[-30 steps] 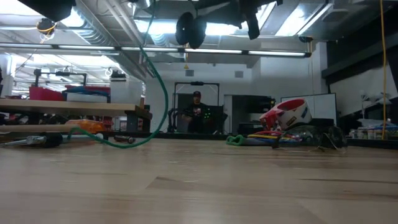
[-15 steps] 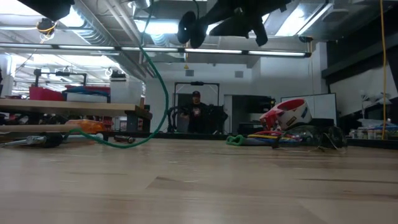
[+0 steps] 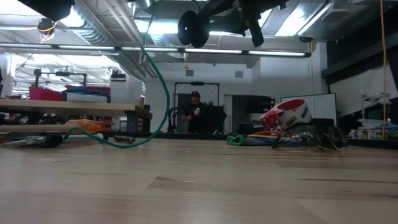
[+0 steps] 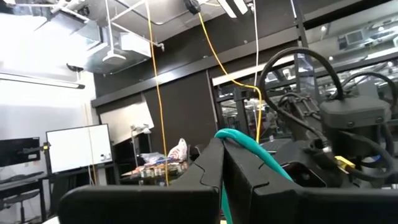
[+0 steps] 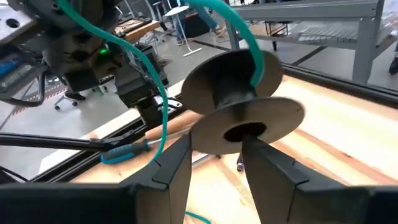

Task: Coil cords
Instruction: Uncoil the green wire from the spool

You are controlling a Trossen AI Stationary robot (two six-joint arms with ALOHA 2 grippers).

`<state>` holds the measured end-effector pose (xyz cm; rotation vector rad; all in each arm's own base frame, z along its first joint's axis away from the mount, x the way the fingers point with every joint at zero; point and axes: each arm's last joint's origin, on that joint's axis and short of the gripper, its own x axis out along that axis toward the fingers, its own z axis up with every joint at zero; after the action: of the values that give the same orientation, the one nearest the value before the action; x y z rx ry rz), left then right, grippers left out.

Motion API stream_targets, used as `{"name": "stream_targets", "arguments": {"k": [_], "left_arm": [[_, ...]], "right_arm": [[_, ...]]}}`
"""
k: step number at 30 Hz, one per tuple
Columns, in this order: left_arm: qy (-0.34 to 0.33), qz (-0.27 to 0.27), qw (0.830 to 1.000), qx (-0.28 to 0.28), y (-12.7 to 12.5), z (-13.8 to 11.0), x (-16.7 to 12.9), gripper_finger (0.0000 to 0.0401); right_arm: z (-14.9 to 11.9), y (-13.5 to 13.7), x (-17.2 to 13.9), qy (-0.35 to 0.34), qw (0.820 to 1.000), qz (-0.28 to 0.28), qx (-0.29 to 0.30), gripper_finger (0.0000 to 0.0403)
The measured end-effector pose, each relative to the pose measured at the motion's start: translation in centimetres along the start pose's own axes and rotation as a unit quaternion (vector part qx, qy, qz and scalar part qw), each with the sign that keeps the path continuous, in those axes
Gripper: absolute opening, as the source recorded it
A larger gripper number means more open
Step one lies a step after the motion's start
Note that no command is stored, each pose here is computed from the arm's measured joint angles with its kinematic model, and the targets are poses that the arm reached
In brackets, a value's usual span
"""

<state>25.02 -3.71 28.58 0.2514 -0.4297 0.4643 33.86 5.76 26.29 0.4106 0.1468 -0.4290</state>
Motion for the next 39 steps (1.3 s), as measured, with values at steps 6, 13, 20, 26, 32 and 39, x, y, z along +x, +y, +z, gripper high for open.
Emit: {"name": "stream_targets", "arguments": {"k": [6,13,20,26,32,39], "left_arm": [[0.011,-0.006,1.0,0.003,-0.1,-0.3,0.0,0.0],[0.022,-0.012,1.0,-0.002,-0.7,-1.1,0.1,0.0],[0.027,-0.014,0.999,-0.009,-0.9,-1.5,0.1,0.0],[0.016,-0.014,1.0,-0.017,-0.9,-1.3,0.0,0.0],[0.016,-0.015,1.0,-0.017,-1.0,-1.2,0.0,0.0],[0.018,-0.015,1.0,-0.013,-1.0,-1.3,0.0,0.0]], "right_arm": [[0.0,0.0,0.0,0.002,1.0,0.004,0.022,0.0146],[0.1,-0.1,0.0,-0.008,1.0,-0.01,0.025,0.0146],[0.0,-0.9,0.3,0.002,0.999,-0.039,0.017,0.0146],[-0.4,-1.8,0.6,0.027,0.998,-0.059,0.021,0.0146],[-0.3,-1.7,0.6,0.026,0.998,-0.055,0.024,0.0146],[-0.2,-1.3,0.7,0.031,0.999,-0.018,0.034,0.0146]]}}
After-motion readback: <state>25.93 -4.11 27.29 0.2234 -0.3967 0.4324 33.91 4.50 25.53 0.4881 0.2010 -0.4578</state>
